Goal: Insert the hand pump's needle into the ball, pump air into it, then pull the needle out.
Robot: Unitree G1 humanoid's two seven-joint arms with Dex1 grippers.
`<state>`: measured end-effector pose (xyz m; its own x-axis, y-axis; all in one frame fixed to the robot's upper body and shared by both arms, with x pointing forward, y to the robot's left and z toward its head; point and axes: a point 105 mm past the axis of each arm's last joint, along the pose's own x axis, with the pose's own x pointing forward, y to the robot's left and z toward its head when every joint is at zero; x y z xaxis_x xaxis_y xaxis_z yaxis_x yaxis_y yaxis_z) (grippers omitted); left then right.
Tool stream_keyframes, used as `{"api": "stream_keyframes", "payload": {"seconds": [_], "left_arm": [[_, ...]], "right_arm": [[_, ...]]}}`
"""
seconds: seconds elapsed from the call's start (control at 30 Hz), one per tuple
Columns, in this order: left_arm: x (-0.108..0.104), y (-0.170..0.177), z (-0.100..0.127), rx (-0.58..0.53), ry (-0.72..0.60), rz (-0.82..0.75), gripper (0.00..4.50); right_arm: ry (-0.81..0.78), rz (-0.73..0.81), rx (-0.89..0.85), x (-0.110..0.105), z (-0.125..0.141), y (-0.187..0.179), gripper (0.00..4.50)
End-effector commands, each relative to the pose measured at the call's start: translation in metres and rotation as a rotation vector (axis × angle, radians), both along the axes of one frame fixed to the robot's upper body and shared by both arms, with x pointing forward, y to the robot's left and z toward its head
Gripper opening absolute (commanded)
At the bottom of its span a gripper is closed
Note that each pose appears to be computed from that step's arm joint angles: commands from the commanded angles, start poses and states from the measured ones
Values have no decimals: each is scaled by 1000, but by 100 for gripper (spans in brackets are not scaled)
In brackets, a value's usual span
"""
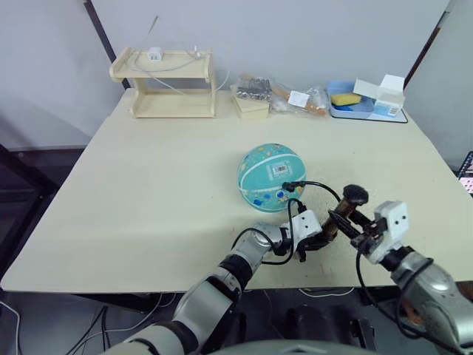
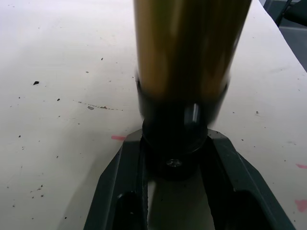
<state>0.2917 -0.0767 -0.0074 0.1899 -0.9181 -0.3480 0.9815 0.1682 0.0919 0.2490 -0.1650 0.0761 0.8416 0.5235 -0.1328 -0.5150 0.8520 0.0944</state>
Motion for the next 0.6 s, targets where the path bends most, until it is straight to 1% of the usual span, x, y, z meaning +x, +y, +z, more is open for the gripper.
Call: {"api": "stream_keyframes", "payload": {"seconds": [0.03,0.1,0.17,0.27,0.37,0.43,0.5,0.57,0.6], "left_arm": [[-11,7,-21,51,77,-1,104],[-12,7,-22,53,80,-3,104],[-13,7,-22,54,82,-5,104],[-14,6,-23,54,84,-11,104],[-15,5,-23,55,85,-15,104],[-15,5,-23,54,86,-17,104],[-16,5,-24,54,87,-19,104],[-16,5,-24,54,88,-21,104],[-16,5,-24,54,88,-22,104]], "right_arm": [[-1,-14,5,1,17,-9,97],[-88,-8,9,3,52,-12,97],[-144,2,8,0,78,-13,97],[-235,21,-2,-9,122,-14,97],[-301,25,-11,-20,158,-16,98],[-329,26,-11,-26,179,-17,97],[-339,29,-10,-31,193,-18,97],[-331,32,-10,-35,202,-17,97],[-316,38,-17,-35,202,-15,97]]}}
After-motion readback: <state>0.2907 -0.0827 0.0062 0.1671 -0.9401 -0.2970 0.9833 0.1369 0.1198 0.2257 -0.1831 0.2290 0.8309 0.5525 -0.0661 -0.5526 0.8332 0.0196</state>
